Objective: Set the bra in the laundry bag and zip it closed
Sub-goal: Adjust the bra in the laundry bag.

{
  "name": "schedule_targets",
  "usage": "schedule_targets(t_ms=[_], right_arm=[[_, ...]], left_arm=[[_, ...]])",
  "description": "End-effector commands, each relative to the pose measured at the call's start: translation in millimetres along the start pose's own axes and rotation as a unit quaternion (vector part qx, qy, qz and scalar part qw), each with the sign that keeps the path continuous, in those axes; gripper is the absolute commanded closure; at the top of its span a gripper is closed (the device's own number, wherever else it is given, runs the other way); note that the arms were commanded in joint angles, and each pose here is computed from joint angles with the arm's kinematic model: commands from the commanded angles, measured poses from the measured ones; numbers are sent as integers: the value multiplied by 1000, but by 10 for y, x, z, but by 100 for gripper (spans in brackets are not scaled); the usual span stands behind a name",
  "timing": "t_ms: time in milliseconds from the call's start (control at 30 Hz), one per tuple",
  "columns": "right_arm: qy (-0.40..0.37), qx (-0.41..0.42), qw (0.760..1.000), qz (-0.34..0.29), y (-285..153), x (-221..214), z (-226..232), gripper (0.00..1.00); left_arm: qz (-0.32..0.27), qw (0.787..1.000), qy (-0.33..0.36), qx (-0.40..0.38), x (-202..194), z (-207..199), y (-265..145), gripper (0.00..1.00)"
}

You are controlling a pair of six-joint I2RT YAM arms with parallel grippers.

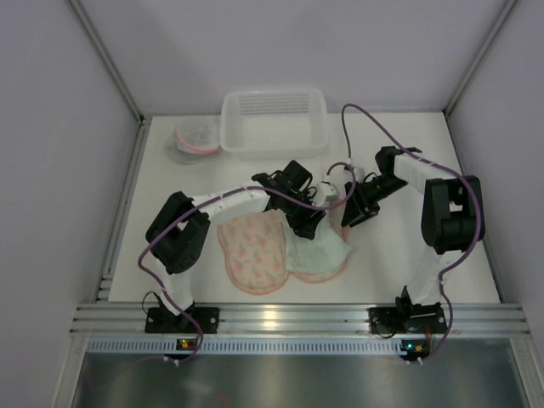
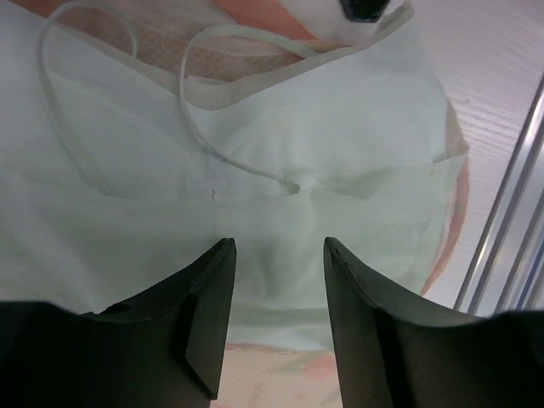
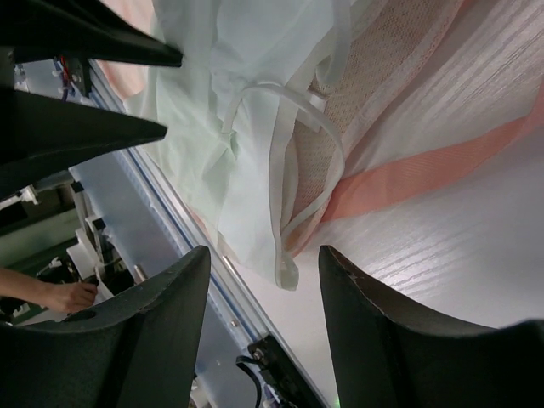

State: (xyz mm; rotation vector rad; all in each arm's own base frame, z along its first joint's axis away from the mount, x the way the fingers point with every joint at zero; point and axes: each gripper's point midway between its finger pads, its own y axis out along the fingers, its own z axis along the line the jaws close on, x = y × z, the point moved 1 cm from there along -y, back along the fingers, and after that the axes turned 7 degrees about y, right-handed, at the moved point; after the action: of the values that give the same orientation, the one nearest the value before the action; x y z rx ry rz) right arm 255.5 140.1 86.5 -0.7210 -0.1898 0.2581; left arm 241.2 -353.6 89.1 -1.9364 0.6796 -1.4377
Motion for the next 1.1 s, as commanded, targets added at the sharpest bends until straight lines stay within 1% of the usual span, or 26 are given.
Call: schedule_targets(t_ms=[0, 67, 200, 233, 267, 333, 367, 400, 667, 767, 833, 867, 900, 933, 967, 1000, 1067], right_arm=[[-30, -11, 999, -34, -157, 137, 86, 45], [-26, -8, 999, -35, -154, 135, 90, 45], [-27, -6, 999, -38, -154, 164, 92, 45], [-29, -6, 999, -39, -152, 176, 96, 46], [-28, -7, 999, -39, -152, 177, 94, 46], [-28, -6, 999, -39, -155, 181, 99, 46], [-26, -6, 999, -39, -158, 175, 98, 47], [-28, -6, 999, -39, -156, 171, 96, 47], [-25, -1, 999, -36, -142, 156, 105, 47], [-24, 0, 999, -34, -134, 148, 97, 47], [-24, 2, 999, -35, -134, 153, 97, 48], [-23, 3, 999, -35, -131, 153, 97, 47], [-24, 4, 999, -34, -127, 157, 103, 47], [-22, 4, 999, -34, -130, 159, 101, 46], [-22, 4, 999, -35, -135, 164, 104, 46], [-24, 4, 999, -37, -140, 171, 109, 45], [-24, 2, 999, -36, -139, 162, 103, 45]], left_arm=[[-6, 999, 7, 52, 121, 276, 56, 49], [0, 998, 5, 59, 110, 310, 91, 55], [12, 997, 16, 69, 43, 364, 127, 61], [13, 997, 20, 70, 38, 365, 121, 65], [13, 997, 20, 69, 29, 357, 117, 76], [-1, 998, 28, 57, 101, 285, 42, 87], [-4, 998, 28, 52, 100, 248, 16, 98], [-9, 998, 29, 49, 119, 214, -8, 100], [-70, 996, 58, 25, 400, -92, -409, 100], [-84, 994, 63, 29, 494, -120, -504, 100], [-79, 994, 61, 44, 500, -54, -495, 100], [-70, 994, 57, 67, 476, 41, -477, 91], [-56, 994, 51, 74, 419, 115, -399, 76], [-55, 993, 51, 87, 450, 196, -402, 52], [-46, 991, 43, 115, 430, 341, -403, 44], [-36, 992, 37, 118, 387, 423, -333, 40], [-37, 989, 33, 136, 438, 595, -333, 37]])
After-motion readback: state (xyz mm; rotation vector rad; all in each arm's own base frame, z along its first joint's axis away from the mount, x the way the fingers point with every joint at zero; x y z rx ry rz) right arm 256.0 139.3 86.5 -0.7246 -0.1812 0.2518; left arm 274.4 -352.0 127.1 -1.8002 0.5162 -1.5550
